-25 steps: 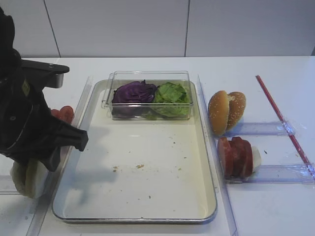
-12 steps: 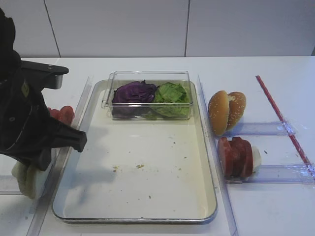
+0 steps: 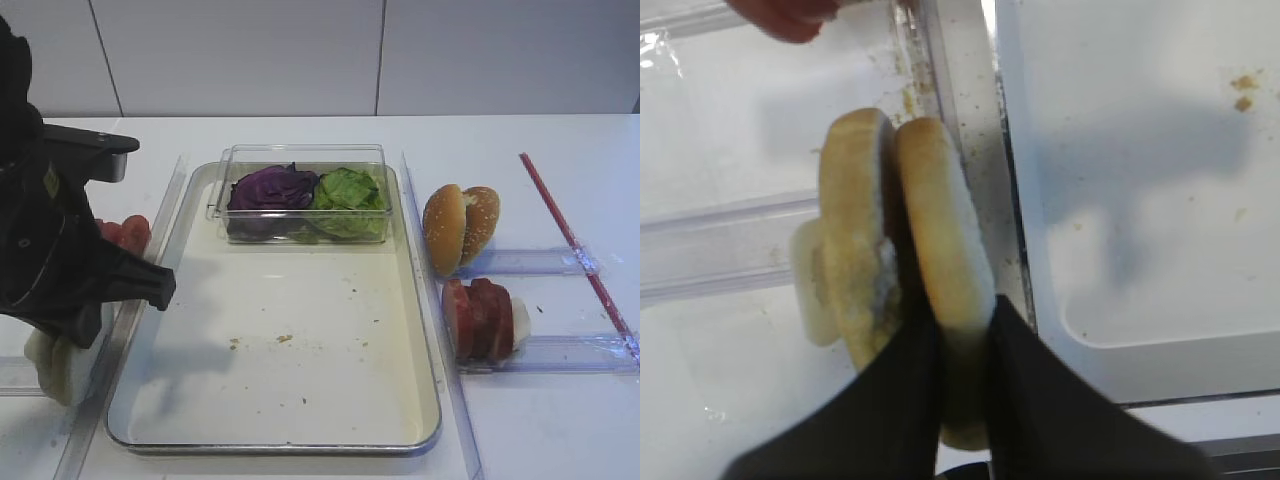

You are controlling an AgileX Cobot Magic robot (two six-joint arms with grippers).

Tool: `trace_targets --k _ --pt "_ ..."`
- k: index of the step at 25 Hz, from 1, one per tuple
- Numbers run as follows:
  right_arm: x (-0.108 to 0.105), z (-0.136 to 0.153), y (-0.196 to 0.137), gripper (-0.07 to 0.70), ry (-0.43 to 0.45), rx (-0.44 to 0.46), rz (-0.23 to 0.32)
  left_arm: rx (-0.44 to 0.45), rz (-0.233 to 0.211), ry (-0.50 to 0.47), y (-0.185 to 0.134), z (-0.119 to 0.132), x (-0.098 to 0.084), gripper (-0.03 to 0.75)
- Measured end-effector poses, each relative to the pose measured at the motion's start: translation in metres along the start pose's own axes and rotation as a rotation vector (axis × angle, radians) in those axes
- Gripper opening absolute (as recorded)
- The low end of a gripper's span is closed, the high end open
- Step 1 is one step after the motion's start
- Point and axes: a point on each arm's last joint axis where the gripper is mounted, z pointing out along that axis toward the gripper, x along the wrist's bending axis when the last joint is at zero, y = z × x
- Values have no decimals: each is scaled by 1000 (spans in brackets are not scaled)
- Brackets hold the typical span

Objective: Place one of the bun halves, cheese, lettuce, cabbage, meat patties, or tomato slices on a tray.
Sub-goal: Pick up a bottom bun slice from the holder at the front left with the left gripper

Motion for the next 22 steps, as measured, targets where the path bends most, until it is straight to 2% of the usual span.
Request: trace_targets --k 22 --pt "-1 0 0 689 -11 0 -5 13 -3 9 1 -5 1 99"
